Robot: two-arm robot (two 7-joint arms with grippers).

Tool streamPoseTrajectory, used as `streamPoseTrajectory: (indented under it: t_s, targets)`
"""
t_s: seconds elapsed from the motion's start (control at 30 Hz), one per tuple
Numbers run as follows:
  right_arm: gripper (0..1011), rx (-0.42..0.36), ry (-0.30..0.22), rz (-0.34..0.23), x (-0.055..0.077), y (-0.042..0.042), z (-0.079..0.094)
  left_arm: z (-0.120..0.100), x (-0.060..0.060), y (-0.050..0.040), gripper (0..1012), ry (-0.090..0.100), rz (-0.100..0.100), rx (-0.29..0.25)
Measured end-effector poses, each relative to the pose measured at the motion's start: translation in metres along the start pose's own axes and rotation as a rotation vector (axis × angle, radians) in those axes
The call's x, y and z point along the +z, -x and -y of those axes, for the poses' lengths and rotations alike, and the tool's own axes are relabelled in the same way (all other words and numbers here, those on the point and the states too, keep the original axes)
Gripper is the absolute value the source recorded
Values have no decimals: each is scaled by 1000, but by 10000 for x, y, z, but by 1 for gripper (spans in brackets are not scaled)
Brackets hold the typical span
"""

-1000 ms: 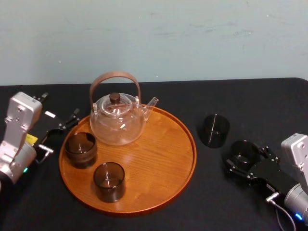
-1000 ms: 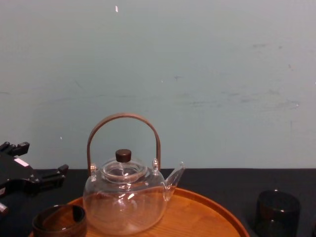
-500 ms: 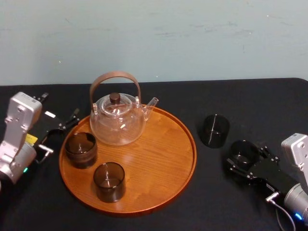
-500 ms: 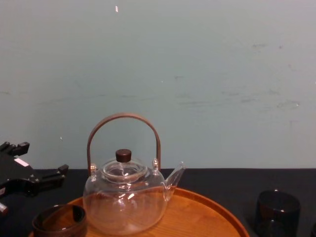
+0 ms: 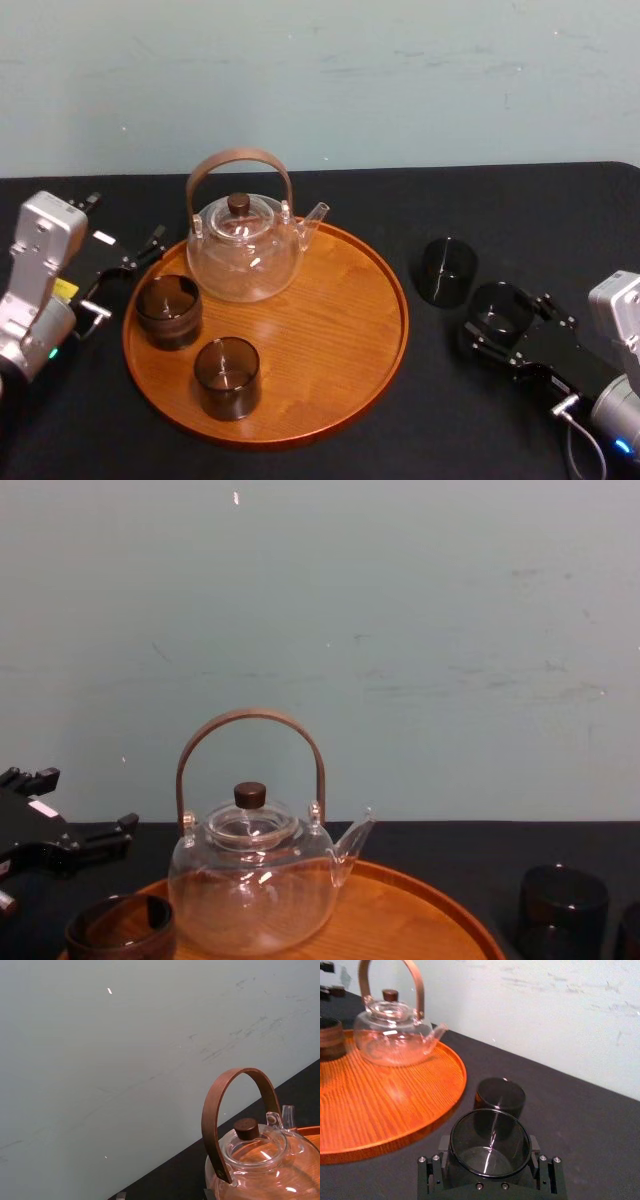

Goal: Pick up the glass from the table and place it on the tray.

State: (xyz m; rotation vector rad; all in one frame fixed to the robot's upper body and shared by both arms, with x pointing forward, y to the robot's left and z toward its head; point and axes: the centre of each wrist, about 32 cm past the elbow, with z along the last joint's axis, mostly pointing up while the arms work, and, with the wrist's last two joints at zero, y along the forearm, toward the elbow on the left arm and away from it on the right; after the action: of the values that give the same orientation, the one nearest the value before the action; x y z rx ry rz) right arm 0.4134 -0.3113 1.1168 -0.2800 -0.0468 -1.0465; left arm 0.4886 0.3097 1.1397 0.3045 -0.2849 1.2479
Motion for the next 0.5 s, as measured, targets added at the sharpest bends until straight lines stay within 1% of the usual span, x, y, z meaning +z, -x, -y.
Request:
streamPoseTrajectory:
  t_s: [0.13,0.23,0.37,0.4,0.5]
  targets:
    - [921,14,-13,9,57,27,-16,0,0,0,1001,0,0,0]
    - [921,32,-23,20,110,63,-48,0,0,0,1001,0,0,0]
    - [921,66,-38,36,188,130,-116,0,0,0,1001,0,0,0]
    - [921,66,-38,36,188,130,-116,0,0,0,1001,0,0,0]
    - [921,93,-48,45,232,190,-176,0,0,0,1001,0,0,0]
